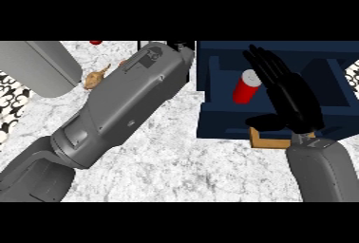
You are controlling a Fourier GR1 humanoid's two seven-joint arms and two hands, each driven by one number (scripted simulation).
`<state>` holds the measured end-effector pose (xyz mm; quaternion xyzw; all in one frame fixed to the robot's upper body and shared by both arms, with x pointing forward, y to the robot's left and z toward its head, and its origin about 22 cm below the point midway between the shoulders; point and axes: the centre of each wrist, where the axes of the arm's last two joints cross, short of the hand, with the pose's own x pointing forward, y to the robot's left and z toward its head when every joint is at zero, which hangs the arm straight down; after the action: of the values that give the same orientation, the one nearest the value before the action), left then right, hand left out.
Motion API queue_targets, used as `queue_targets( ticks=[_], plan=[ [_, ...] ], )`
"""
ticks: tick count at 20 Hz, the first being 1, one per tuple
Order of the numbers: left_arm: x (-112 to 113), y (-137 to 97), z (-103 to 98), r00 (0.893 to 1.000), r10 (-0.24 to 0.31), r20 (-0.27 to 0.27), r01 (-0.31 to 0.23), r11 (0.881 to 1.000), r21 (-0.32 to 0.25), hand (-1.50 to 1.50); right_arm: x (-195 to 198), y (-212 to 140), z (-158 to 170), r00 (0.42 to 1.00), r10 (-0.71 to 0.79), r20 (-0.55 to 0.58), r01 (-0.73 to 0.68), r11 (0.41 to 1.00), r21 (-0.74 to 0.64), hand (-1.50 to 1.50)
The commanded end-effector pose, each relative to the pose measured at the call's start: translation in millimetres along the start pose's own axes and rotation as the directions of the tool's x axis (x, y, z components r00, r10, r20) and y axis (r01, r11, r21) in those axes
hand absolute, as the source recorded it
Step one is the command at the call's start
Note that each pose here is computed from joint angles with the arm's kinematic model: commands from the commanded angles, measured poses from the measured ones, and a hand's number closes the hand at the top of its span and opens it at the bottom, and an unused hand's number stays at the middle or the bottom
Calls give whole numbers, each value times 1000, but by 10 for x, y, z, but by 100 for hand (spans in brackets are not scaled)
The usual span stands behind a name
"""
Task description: Pick up the can, place it into the drawer and close the drawer
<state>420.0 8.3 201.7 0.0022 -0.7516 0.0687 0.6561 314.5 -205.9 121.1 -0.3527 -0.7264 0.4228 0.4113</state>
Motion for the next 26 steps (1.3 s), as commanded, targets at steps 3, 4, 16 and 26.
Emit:
queue_targets(
  ticks=[3, 4, 16, 26],
  plan=[
    [59, 413, -130, 999, -36, -1, 36, 999, 30, -150, -149, 386, -307, 992, 120, -49, -118, 992, 38, -150],
    [3, 449, -94, 1000, -19, -13, 19, 999, 43, -150, -192, 303, -403, 991, 124, -45, -122, 991, 46, -150],
    [161, 748, -79, 1000, -19, -7, 19, 998, 52, -150, -528, 980, -620, 963, 243, -120, -241, 970, 30, -150],
    [218, 956, 0, 1000, -11, 15, 10, 999, 48, -150, -724, 977, -754, 945, 274, -176, -289, 955, -62, -150]
  ],
)
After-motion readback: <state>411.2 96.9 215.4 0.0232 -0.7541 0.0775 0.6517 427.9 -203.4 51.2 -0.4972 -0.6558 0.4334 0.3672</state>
